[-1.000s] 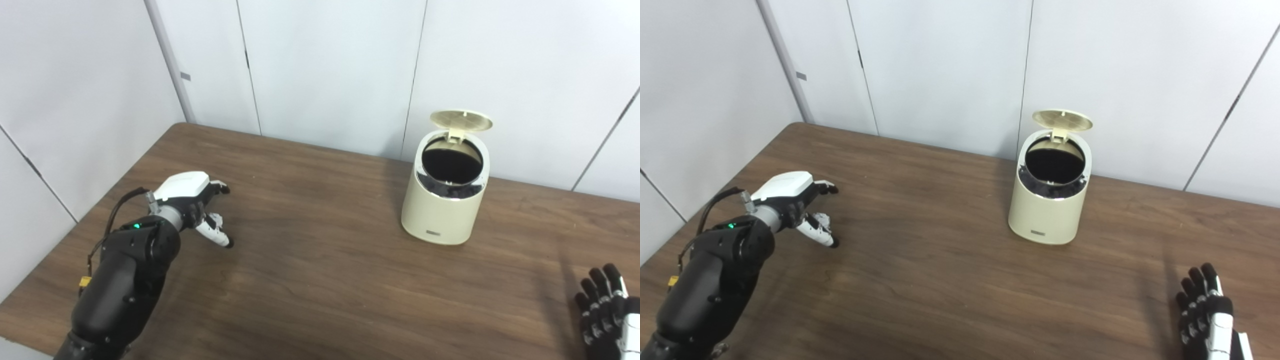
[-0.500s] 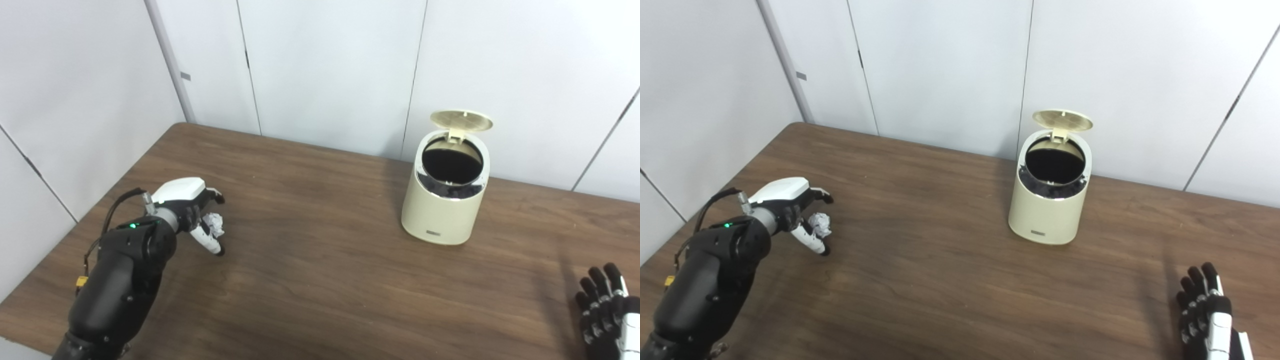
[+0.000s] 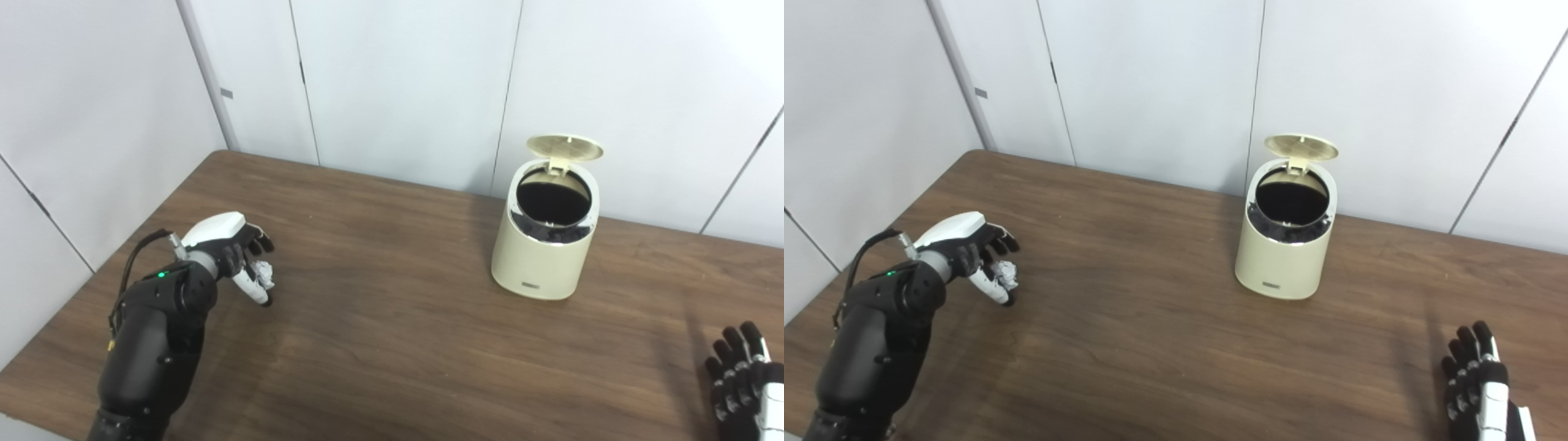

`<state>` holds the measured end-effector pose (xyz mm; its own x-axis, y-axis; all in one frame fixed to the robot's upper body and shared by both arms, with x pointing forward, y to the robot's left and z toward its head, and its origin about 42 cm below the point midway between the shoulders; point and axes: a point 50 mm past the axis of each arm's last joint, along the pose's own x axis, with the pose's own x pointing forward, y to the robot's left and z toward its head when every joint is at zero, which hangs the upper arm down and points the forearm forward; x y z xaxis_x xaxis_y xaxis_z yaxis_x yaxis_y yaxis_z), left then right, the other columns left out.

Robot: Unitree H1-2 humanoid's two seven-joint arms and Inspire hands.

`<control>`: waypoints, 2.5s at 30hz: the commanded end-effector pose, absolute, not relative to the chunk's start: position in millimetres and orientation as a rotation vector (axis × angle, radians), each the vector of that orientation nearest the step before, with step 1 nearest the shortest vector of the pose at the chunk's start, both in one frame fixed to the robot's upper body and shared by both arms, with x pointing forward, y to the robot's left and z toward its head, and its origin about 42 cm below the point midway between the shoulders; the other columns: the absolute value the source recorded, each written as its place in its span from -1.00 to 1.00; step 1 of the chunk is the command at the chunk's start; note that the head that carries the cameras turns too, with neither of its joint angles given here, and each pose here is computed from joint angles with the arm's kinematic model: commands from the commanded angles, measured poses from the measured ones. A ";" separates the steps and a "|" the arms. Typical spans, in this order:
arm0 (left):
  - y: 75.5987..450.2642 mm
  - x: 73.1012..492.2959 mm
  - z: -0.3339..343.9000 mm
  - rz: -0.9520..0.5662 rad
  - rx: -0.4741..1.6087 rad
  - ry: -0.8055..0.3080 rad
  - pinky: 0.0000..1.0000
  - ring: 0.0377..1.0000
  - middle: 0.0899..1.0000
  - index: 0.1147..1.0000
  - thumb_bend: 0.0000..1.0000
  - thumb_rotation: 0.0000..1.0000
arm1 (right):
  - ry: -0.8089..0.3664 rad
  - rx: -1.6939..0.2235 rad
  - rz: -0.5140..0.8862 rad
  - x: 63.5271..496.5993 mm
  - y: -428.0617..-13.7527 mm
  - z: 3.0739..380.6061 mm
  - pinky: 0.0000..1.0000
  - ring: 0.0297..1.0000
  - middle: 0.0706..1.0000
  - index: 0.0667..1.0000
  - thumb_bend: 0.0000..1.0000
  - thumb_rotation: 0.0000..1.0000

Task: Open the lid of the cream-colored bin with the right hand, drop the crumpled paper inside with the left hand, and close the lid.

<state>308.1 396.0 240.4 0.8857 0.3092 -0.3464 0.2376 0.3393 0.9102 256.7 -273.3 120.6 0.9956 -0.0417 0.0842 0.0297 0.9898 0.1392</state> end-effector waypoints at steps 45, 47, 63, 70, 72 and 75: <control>406.1 319.2 257.3 0.077 1.302 0.495 -0.05 -0.21 -0.02 0.26 0.00 -1.00 | -0.117 0.160 -0.051 259.5 -277.5 126.1 0.78 0.89 0.86 0.88 -0.07 0.88; 405.7 319.0 257.5 0.082 1.301 0.494 -0.05 -0.21 -0.02 0.26 0.00 -1.00 | -0.116 0.160 -0.053 259.6 -277.5 126.6 0.78 0.89 0.86 0.88 -0.07 0.87; 405.0 321.6 259.3 0.144 1.330 0.444 -0.30 -0.21 -0.12 -0.14 0.01 -1.00 | -0.120 0.179 -0.050 261.1 -280.9 124.9 0.84 0.90 0.87 0.88 -0.12 0.87; 400.4 319.3 265.4 0.154 1.333 0.392 -0.32 -0.27 -0.17 -0.11 0.00 -1.00 | -0.120 0.194 -0.048 261.8 -281.4 123.7 0.86 0.91 0.88 0.87 -0.11 0.81; 399.7 318.5 266.6 0.151 1.329 0.380 -0.32 -0.29 -0.19 -0.10 0.00 -1.00 | -0.119 0.196 -0.050 261.8 -281.5 123.5 0.84 0.90 0.87 0.86 -0.11 0.84; 397.2 317.5 269.2 0.140 1.334 0.359 -0.30 -0.32 -0.22 -0.15 0.00 -1.00 | -0.118 0.192 -0.044 261.7 -282.2 122.7 0.86 0.92 0.89 0.88 -0.10 0.85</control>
